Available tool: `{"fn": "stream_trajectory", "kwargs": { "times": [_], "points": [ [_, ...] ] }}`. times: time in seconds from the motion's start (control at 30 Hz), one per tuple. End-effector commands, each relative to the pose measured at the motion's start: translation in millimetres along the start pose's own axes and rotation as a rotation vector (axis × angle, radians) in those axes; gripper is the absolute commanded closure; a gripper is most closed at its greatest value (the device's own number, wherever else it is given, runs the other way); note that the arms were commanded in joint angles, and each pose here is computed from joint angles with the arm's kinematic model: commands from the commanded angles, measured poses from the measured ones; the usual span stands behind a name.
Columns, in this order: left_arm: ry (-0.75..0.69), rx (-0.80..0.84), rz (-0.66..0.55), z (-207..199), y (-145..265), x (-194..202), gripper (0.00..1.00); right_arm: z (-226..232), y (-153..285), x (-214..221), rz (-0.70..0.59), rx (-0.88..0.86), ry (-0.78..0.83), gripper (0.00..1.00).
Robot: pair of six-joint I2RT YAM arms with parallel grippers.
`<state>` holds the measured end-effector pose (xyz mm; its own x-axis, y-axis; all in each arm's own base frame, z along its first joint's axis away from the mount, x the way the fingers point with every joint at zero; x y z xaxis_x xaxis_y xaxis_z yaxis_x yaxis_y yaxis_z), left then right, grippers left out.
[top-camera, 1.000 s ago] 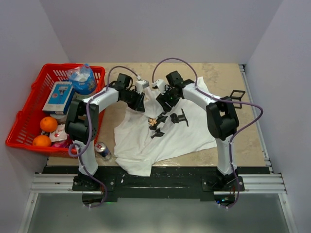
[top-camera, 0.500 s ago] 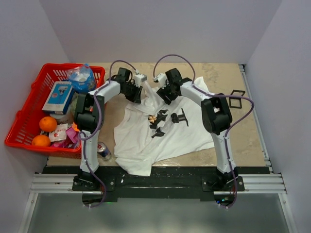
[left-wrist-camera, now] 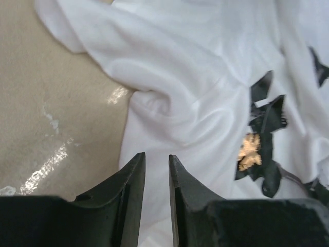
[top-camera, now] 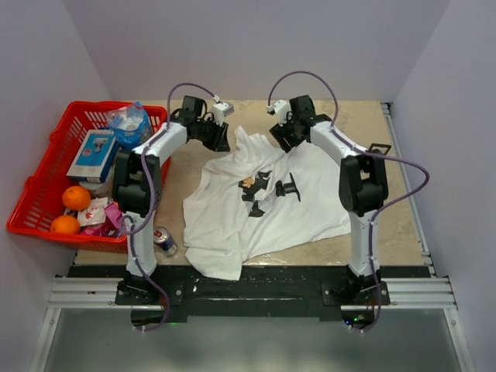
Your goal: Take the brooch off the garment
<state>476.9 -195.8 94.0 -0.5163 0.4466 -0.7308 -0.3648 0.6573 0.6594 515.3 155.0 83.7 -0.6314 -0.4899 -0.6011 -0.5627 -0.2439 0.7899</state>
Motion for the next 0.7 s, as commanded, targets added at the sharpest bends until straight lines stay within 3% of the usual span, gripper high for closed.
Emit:
{"fn": "stream_trajectory", "kwargs": {
  "times": [0.0, 0.17, 0.3, 0.5, 0.67],
  "points": [
    [-0.071, 0.100, -0.214, -43.3, 57.8, -70.8, 0.69, 70.8, 114.6, -92.1, -0.396, -0.140, 0.211, 0.35],
    [0.022, 0.110, -0.150, -62.6, 64.3, -31.2, 0.69, 135.7, 120.1, -45.9, -0.391, -0.273, 0.394, 0.46],
    [0.061, 0.104, -0.201, -82.7, 82.2, -26.4, 0.69, 173.4, 115.7, -24.8, -0.373, -0.319, 0.525, 0.58],
    [0.148, -0.151, -0.208, -66.8, 122.4, -24.5, 0.67, 204.1, 96.1, 4.4, -0.354, -0.319, 0.686, 0.59],
    [0.129, -0.148, -0.269, -74.5, 147.1, -40.5, 0.65, 203.3, 85.0, 9.0, -0.367, -0.265, 0.811, 0.60]
  ]
}}
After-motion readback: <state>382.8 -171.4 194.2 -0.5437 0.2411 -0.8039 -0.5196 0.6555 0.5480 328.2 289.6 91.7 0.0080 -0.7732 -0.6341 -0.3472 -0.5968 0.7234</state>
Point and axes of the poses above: each gripper's point midway between its finger pads, its own y axis back along the fingers, its own z axis along the line the jaws close on, x = y × z, the point moved 2 cm from there along y, back along the fingers, and after that the axes turned 8 degrees about -y, right-handed, at the moved point
